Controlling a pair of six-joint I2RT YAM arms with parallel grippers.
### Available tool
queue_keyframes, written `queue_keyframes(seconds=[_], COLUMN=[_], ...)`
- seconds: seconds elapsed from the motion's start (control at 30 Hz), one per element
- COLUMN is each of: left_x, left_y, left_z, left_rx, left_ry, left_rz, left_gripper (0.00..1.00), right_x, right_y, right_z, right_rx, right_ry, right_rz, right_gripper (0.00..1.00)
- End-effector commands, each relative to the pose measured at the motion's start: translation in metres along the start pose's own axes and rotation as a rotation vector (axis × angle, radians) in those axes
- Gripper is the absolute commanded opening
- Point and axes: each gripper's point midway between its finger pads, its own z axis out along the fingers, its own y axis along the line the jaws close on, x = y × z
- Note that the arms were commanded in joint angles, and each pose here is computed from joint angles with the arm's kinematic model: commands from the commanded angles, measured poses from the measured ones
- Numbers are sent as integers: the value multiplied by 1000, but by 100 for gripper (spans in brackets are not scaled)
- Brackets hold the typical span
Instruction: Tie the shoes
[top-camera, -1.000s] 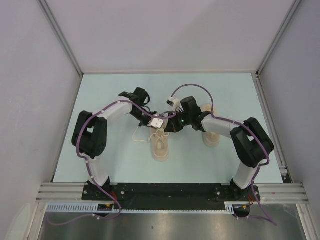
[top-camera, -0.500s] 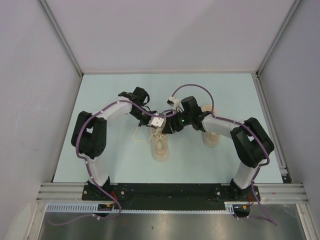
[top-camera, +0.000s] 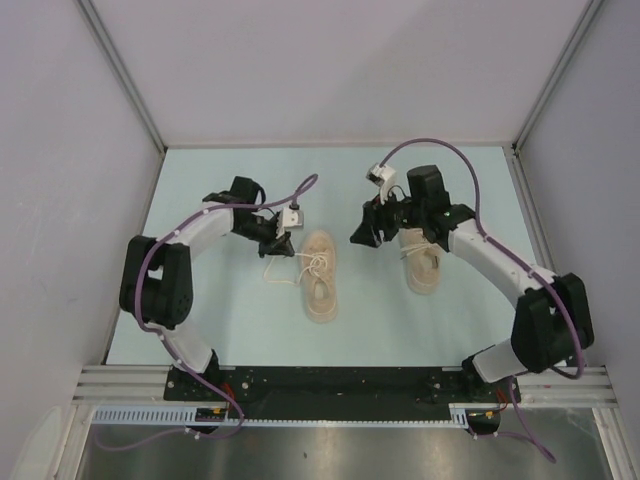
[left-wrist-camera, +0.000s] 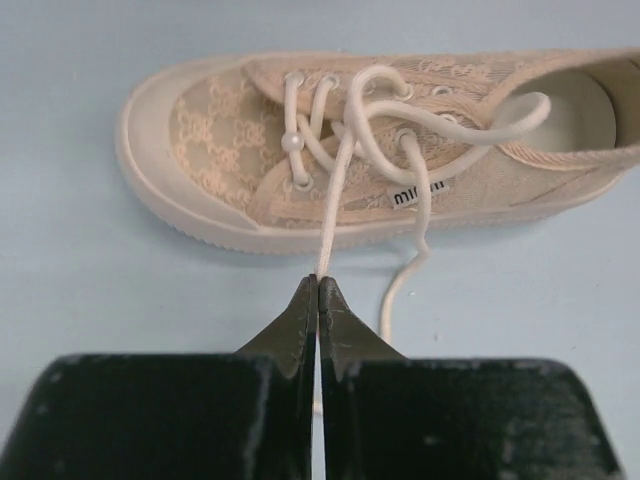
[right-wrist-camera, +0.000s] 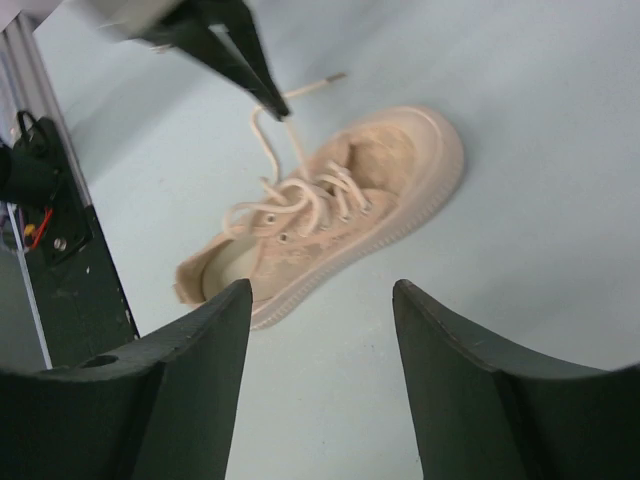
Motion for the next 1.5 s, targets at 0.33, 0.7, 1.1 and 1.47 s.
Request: queue_keyframes(seconds=[0.33, 0.7, 1.1, 1.47], left_x=[17, 27, 28, 32], left_y=[13, 23, 33, 35], left_z=[-13, -3, 3, 7], left_rx=[-104, -110, -95, -89], left_ry=[-125, -141, -168, -162], left_rz=[-576, -698, -740, -756], left_gripper=[0, 0, 0, 0], right_x=[28, 37, 40, 73], right_y=[140, 126, 92, 90], right_z=[101, 198, 236, 250], right_rx=[-132, -66, -83, -133], right_ry=[101, 46, 43, 105], right_rz=[-770, -577, -442, -468], right_gripper=[64, 53, 52, 54])
